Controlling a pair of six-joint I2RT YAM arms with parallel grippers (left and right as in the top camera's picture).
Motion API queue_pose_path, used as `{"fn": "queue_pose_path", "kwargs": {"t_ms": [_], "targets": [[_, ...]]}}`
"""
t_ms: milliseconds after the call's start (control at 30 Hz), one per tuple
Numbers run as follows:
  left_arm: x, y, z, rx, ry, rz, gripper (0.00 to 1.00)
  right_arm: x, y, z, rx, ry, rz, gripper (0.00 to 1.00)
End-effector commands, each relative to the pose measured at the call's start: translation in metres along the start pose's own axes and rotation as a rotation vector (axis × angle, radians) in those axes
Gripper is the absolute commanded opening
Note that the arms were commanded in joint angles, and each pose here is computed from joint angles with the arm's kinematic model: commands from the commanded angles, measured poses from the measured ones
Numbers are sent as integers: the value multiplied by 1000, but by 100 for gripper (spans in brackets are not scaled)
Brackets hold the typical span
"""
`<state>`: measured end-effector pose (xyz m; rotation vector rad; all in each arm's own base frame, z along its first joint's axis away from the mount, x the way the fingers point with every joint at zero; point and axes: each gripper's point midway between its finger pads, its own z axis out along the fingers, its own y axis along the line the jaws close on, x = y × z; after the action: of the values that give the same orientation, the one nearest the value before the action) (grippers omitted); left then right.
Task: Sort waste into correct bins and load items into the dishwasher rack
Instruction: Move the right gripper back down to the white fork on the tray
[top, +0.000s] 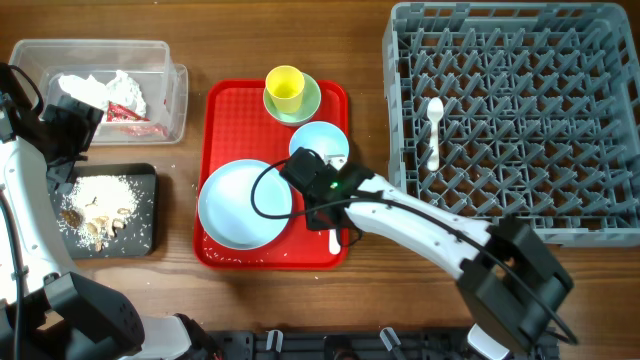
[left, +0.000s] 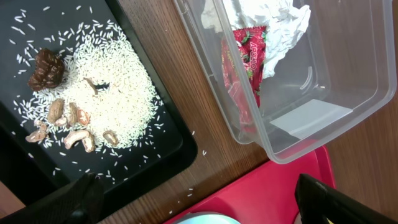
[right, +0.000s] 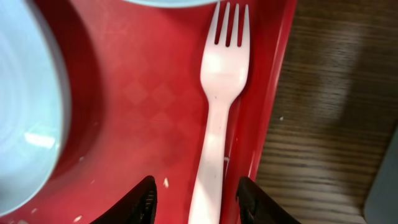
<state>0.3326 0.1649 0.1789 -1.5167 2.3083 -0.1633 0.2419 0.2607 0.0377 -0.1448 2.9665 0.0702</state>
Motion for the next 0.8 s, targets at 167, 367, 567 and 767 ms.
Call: {"fn": "queue_pose_path", "kwargs": {"t_ms": [167,367,567,767], "targets": [[-4,-1,-2,5,-7,-7,100,-2,-5,28,59,4,27,36],[-4,-1,-2,5,-7,-7,100,4,-8,51,93,37,48,36],[-4,-1,-2,5,-7,-7,100,7,-10,58,110,57,41,24],[-4,-1,-2,5,-7,-7,100,-8,-6,35,80,27,60,4]]}}
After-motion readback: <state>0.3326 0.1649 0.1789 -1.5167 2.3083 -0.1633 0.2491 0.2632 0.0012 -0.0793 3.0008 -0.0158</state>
